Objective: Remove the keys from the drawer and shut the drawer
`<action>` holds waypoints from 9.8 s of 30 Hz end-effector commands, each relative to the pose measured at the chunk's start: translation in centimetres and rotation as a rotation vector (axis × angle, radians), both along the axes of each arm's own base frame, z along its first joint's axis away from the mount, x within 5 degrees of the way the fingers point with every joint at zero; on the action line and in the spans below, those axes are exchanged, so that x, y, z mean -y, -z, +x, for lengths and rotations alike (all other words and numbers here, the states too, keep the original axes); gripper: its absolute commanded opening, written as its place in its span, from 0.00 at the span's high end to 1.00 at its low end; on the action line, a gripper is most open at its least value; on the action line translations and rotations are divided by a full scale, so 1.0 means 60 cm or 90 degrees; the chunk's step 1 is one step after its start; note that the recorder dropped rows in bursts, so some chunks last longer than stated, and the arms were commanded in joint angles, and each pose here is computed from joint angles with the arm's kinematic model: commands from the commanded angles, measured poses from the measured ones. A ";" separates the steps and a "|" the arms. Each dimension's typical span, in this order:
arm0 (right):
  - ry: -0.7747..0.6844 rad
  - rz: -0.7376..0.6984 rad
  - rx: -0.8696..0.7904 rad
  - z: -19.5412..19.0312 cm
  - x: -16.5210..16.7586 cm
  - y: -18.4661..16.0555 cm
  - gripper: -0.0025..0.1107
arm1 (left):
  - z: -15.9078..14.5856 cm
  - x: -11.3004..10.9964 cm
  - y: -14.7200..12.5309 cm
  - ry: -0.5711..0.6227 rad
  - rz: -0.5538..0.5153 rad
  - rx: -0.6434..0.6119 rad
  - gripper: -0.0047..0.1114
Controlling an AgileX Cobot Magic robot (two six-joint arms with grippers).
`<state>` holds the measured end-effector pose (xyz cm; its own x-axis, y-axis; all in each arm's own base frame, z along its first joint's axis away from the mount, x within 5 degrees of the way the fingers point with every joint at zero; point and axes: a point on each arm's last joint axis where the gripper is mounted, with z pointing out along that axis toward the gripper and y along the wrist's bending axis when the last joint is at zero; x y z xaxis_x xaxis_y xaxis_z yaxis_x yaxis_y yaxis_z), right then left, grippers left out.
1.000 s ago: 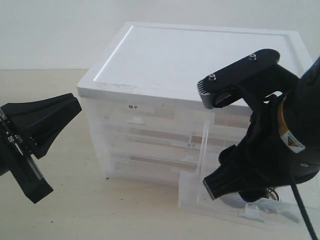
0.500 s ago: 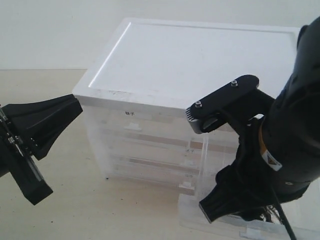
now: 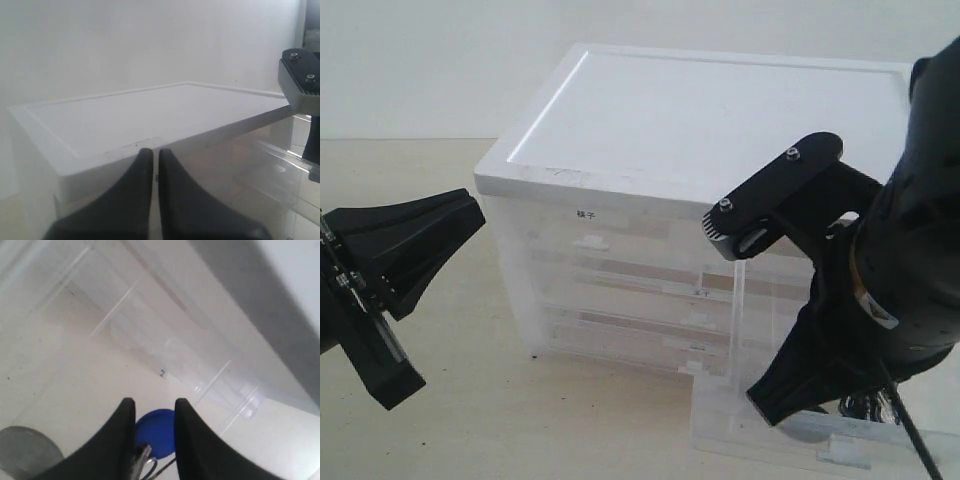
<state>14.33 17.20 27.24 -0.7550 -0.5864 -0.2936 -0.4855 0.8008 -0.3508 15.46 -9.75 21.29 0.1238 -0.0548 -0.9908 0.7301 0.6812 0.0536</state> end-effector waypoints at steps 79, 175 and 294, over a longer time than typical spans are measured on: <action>-0.093 0.135 0.135 -0.019 0.043 -0.079 0.98 | -0.004 0.001 0.000 0.006 -0.007 -0.002 0.92; -0.265 0.335 0.205 0.015 -0.079 -0.136 0.98 | -0.002 -0.001 0.000 0.001 -0.016 -0.009 0.92; -0.092 0.269 0.414 -0.010 0.077 -0.099 0.98 | -0.008 0.318 0.044 0.419 0.226 -0.071 0.92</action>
